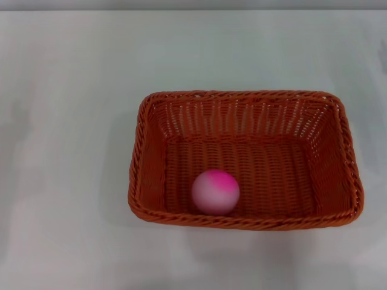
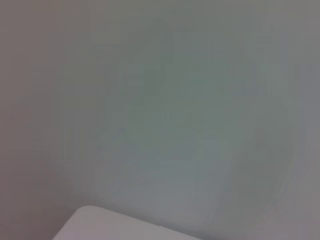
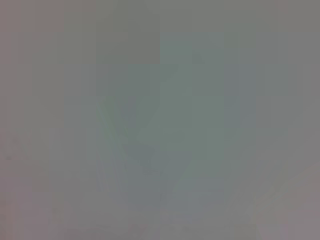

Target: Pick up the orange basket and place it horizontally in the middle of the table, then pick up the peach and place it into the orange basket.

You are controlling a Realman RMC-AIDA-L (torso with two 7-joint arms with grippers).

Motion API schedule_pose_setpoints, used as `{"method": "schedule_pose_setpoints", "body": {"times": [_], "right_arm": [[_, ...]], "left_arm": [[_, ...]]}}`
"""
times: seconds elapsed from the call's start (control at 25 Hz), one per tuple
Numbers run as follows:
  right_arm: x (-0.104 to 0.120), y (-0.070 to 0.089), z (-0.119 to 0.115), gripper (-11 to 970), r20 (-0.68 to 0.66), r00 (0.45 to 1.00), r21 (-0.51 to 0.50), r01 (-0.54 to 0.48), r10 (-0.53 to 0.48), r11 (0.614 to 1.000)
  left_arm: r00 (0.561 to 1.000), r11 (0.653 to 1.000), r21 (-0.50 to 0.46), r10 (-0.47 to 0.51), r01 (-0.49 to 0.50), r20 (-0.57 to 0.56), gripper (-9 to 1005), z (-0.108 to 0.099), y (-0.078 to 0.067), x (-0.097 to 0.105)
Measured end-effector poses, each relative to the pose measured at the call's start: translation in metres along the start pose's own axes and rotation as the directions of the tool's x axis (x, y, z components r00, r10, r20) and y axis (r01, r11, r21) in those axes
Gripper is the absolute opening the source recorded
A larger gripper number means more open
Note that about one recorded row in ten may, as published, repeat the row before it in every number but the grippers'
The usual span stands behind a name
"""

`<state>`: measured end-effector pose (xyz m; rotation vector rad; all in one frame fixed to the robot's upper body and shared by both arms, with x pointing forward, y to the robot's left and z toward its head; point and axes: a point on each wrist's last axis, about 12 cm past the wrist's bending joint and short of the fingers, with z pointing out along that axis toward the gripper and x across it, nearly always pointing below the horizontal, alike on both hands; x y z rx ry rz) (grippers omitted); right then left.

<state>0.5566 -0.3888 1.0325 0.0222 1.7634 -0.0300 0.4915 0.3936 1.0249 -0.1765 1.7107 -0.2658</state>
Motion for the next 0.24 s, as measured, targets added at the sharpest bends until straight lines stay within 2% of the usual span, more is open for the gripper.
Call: {"method": "schedule_pose_setpoints", "body": {"times": [0.24], "right_arm": [[0.0022,-0.0028,-0.0010,510,-0.003,1.000,0.030,-0.029,0.030,0.999]], "left_arm": [[0.999,0.999,-0.019,0.036,-0.037,-0.013,471,0.0059,-0.0034,0.0057]]}}
